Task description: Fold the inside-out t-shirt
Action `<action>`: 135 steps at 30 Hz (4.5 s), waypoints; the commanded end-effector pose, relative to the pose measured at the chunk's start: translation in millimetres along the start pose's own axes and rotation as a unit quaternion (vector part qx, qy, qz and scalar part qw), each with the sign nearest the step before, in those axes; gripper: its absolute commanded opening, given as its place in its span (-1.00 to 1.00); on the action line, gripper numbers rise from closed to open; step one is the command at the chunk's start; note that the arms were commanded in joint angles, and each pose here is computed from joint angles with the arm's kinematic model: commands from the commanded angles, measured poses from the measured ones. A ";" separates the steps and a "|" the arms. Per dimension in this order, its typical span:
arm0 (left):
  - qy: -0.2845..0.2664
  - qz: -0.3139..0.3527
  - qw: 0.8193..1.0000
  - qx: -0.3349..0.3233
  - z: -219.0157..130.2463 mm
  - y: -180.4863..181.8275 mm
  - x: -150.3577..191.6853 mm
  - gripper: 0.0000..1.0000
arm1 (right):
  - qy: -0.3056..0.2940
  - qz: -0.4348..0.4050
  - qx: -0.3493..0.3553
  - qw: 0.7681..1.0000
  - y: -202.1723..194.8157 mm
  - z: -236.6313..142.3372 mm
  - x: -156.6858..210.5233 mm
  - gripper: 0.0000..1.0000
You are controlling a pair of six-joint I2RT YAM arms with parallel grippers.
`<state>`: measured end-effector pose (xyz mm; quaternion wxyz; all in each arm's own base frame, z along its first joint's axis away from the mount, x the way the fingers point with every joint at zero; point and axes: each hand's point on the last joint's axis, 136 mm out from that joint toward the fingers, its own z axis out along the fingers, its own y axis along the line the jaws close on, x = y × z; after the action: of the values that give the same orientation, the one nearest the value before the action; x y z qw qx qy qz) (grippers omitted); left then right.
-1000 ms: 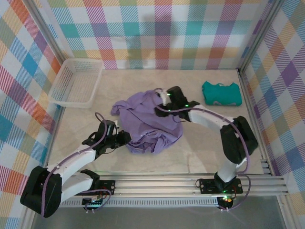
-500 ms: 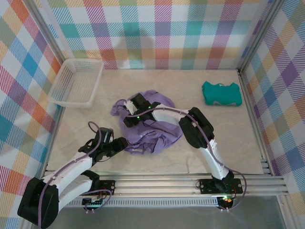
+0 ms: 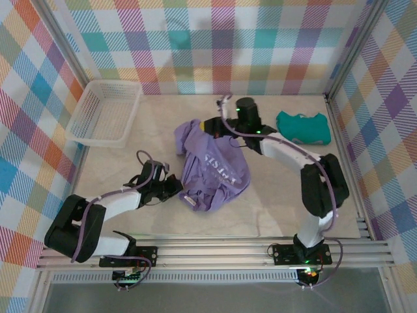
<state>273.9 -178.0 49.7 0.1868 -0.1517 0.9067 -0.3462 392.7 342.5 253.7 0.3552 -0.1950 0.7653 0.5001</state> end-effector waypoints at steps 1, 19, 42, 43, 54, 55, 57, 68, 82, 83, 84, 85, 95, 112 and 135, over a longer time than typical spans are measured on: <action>-0.117 0.096 0.986 0.066 -41.6 -72.4 -61.8 -1.00 | -0.063 0.018 -0.065 0.996 25.6 -45.6 -28.7 -1.00; -0.150 0.237 0.954 0.108 -99.0 -87.4 -13.8 -1.00 | 0.086 -0.198 0.249 0.944 6.3 -91.2 155.2 0.11; -0.076 0.143 0.987 -0.015 -78.2 -11.1 23.0 -1.00 | 0.090 -0.045 0.105 0.989 1.4 -60.0 169.4 -0.95; -0.072 0.156 0.985 -0.013 -77.9 -15.8 23.9 -0.91 | 0.079 -0.043 0.082 0.993 6.3 -60.3 164.2 -1.00; -0.092 0.313 0.945 0.017 -74.5 -95.1 11.3 0.59 | 0.042 -0.076 -0.061 0.994 41.6 -90.9 135.0 -1.00; -0.073 0.330 0.941 0.016 -65.5 -101.3 15.8 0.60 | 0.043 -0.076 -0.062 0.994 41.9 -93.6 135.2 -1.00; -0.057 0.351 0.935 0.001 -49.0 -106.3 16.9 0.60 | 0.039 -0.078 -0.060 0.994 41.9 -97.3 133.9 -1.00; -0.012 0.335 0.942 0.000 12.4 -119.9 3.4 -0.92 | 0.058 -0.094 -0.026 0.994 26.8 -113.1 160.3 -1.00; -0.132 0.371 0.892 0.221 -88.4 -175.5 3.8 -1.00 | 0.042 -0.301 0.191 0.933 25.7 -115.7 157.0 0.08; -0.131 0.372 0.892 0.220 -89.8 -176.1 3.8 -1.00 | 0.047 -0.305 0.176 0.935 31.1 -110.5 155.9 0.12; -0.127 0.373 0.893 0.219 -90.5 -176.7 4.6 -1.00 | 0.052 -0.304 0.170 0.936 32.6 -104.6 154.4 0.20; -0.124 0.374 0.892 0.221 -91.2 -177.2 6.0 -1.00 | 0.059 -0.319 0.170 0.930 30.1 -98.3 153.7 0.25; -0.162 0.355 0.910 0.141 -98.4 -152.9 -11.7 -1.00 | 0.090 -0.270 0.055 0.957 44.5 -40.5 138.6 -0.68; -0.119 0.351 0.928 0.032 -118.8 -127.8 16.6 0.50 | 0.090 -0.078 -0.182 0.976 100.2 -71.3 120.3 -1.00; -0.073 0.468 0.878 0.063 -67.2 -187.9 34.0 -0.20 | 0.143 -0.098 -0.181 0.968 92.5 -91.9 130.4 -1.00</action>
<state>236.0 -269.3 190.3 0.3772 0.2665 0.8580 -0.2249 221.6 307.7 214.8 0.2313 -0.3667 0.7168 0.5462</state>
